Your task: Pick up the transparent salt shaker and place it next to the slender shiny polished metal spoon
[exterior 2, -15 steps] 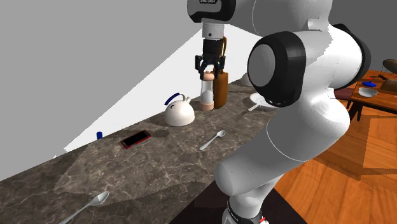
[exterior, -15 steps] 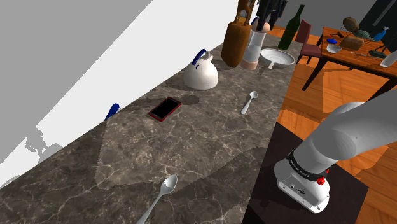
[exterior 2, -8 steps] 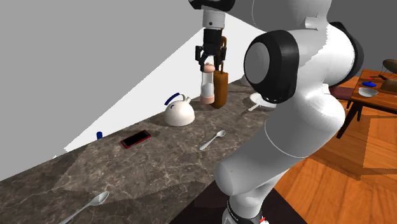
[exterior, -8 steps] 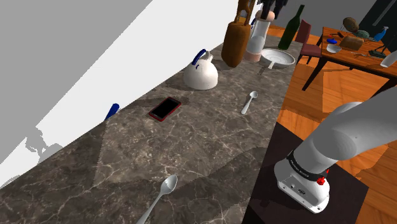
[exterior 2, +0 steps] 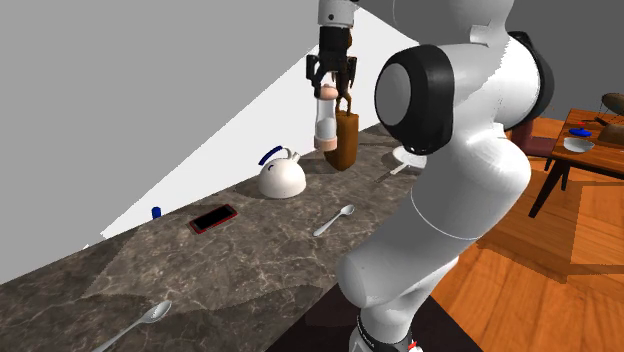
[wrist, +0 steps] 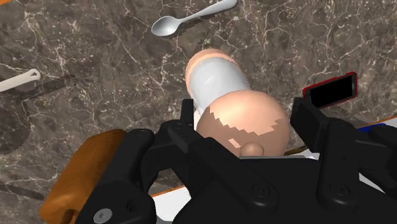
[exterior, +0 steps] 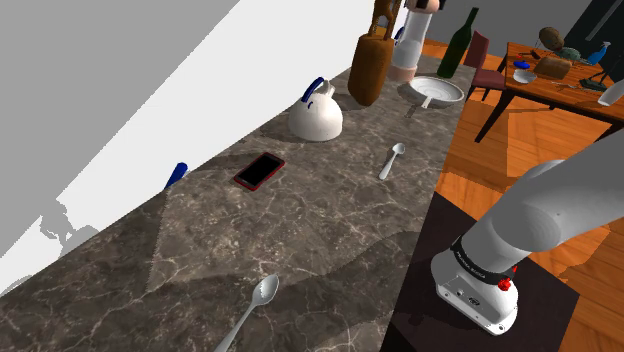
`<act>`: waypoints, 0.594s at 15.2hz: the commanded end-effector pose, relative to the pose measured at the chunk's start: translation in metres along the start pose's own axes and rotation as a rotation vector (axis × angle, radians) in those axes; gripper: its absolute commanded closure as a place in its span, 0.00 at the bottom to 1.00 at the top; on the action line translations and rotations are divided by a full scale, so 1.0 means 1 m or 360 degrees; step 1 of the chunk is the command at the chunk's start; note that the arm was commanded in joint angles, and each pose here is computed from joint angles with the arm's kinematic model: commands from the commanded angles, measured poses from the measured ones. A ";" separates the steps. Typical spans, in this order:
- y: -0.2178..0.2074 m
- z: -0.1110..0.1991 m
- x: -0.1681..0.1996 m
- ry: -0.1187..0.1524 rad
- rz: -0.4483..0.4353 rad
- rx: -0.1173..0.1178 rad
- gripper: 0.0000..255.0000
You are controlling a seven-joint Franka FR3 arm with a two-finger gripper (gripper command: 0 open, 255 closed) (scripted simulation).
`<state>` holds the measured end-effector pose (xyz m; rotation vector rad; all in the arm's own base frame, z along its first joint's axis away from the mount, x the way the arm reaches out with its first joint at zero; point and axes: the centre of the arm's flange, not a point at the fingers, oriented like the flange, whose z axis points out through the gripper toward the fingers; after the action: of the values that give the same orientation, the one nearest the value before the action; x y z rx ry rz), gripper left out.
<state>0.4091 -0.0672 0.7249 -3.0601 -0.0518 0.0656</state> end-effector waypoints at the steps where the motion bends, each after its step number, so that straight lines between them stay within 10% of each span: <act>1: 0.000 -0.009 -0.001 0.0000 0.0000 0.0000 1.00; 9: -0.106 -0.001 -0.001 0.0000 0.0000 0.0000 1.00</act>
<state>0.4036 0.0224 0.7334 -3.0603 -0.0544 0.0658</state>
